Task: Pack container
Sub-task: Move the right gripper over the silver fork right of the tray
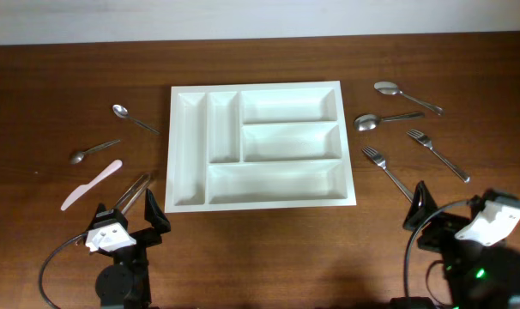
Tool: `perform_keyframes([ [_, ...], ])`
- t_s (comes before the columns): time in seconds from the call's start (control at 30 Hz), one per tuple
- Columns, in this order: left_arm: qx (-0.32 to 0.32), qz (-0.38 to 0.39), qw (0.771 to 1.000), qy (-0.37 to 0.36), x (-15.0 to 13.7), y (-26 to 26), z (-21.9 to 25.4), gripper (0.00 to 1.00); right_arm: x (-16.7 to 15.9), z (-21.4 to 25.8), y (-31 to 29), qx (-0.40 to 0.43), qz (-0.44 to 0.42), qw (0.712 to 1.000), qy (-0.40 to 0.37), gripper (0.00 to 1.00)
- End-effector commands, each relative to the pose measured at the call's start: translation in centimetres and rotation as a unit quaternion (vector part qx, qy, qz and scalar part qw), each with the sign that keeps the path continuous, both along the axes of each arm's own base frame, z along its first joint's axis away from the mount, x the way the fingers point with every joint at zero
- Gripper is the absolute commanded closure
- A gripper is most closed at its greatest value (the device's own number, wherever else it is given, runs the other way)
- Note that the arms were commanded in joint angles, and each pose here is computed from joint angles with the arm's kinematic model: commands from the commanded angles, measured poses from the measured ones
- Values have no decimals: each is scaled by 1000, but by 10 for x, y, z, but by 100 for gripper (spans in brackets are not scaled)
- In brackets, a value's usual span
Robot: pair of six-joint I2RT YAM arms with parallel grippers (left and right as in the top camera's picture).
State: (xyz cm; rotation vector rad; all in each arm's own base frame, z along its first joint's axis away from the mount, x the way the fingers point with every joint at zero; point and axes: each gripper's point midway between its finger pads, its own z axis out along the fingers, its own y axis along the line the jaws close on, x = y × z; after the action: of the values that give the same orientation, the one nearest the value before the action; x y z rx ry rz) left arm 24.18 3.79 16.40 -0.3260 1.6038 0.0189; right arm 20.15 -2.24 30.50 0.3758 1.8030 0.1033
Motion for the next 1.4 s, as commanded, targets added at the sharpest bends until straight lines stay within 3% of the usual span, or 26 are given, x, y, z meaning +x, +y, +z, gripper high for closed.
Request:
perform_keyframes([
  [0.0,6,-3,1000,1,0,0,-3,1,8,21,6,-16,24,996,85,1],
  [0.23,6,-3,1000,1,0,0,-3,1,24,11,5,-109,87,948,285,1],
  [0.53,6,-3,1000,2,0,0,-3,1,71,-45,8,-93,111,903,404,1],
  [0.83,6,-3,1000,1,0,0,-3,1,118,-91,-5,-30,112,889,442,1],
  [1.03,6,-3,1000,1,0,0,-3,1,139,-112,1,31,215,879,425,1],
  [1.37,6,-3,1000,1,0,0,-3,1,156,-181,-10,87,201,840,496,1],
])
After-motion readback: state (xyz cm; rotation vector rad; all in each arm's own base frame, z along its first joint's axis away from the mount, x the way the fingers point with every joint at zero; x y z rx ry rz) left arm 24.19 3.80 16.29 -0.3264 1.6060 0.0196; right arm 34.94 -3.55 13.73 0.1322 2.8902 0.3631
